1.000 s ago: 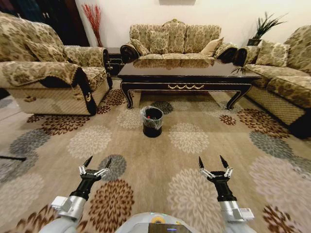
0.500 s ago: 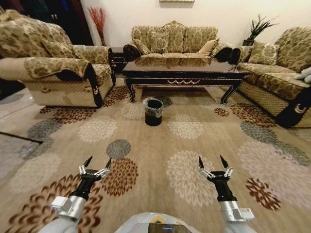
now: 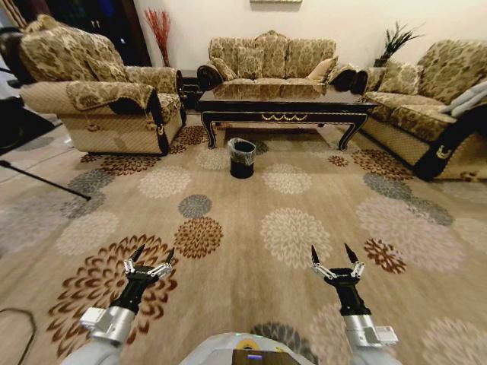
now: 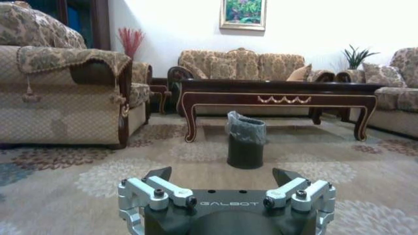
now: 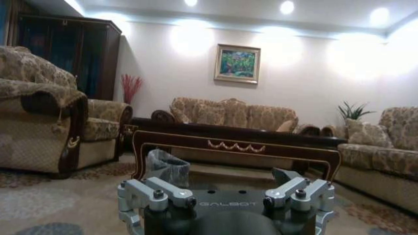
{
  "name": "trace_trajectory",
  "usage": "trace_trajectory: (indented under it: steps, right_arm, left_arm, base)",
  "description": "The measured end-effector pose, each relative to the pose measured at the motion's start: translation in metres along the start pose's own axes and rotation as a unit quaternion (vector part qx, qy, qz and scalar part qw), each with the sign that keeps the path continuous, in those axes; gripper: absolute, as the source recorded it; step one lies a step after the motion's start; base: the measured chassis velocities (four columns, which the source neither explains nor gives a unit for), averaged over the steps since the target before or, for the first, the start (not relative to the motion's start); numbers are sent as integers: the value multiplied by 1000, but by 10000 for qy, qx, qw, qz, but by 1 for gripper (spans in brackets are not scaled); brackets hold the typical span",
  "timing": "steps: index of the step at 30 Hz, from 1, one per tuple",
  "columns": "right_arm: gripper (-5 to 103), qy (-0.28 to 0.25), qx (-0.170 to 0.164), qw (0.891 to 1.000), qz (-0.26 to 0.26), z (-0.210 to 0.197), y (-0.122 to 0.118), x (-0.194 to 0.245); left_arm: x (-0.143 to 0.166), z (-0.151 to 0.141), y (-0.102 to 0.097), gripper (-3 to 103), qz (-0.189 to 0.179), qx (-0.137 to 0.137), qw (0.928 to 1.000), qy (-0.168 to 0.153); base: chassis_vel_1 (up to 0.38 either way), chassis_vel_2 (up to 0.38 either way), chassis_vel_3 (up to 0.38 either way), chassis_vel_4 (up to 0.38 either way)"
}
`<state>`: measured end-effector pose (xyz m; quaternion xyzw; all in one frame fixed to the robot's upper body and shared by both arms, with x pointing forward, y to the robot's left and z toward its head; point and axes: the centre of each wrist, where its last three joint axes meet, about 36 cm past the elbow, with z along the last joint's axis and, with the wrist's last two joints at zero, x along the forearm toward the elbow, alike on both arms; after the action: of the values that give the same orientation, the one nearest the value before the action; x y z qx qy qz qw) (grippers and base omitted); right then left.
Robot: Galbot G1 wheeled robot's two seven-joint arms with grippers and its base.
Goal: Move to the front of the table and pick up the trash from the floor, then place it into the trash bin.
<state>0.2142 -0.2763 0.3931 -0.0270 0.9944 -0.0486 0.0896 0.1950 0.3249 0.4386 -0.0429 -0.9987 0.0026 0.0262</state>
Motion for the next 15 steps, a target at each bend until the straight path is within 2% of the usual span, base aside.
trace_trajectory:
  steps: [5, 7, 15]
  right_arm:
    - [100, 1, 0, 10000, 0, 0, 0, 0]
    - [100, 2, 0, 10000, 0, 0, 0, 0]
    - [100, -2, 0, 10000, 0, 0, 0, 0]
  left_arm:
    - [0, 0, 0, 100, 0, 1, 10000, 1]
    - [0, 0, 0, 100, 0, 1, 10000, 2]
    - [0, 0, 0, 100, 0, 0, 10000, -1]
  base:
    - [235, -250, -226, 254]
    - [65, -145, -102, 115]
    - [-24, 23, 23, -14]
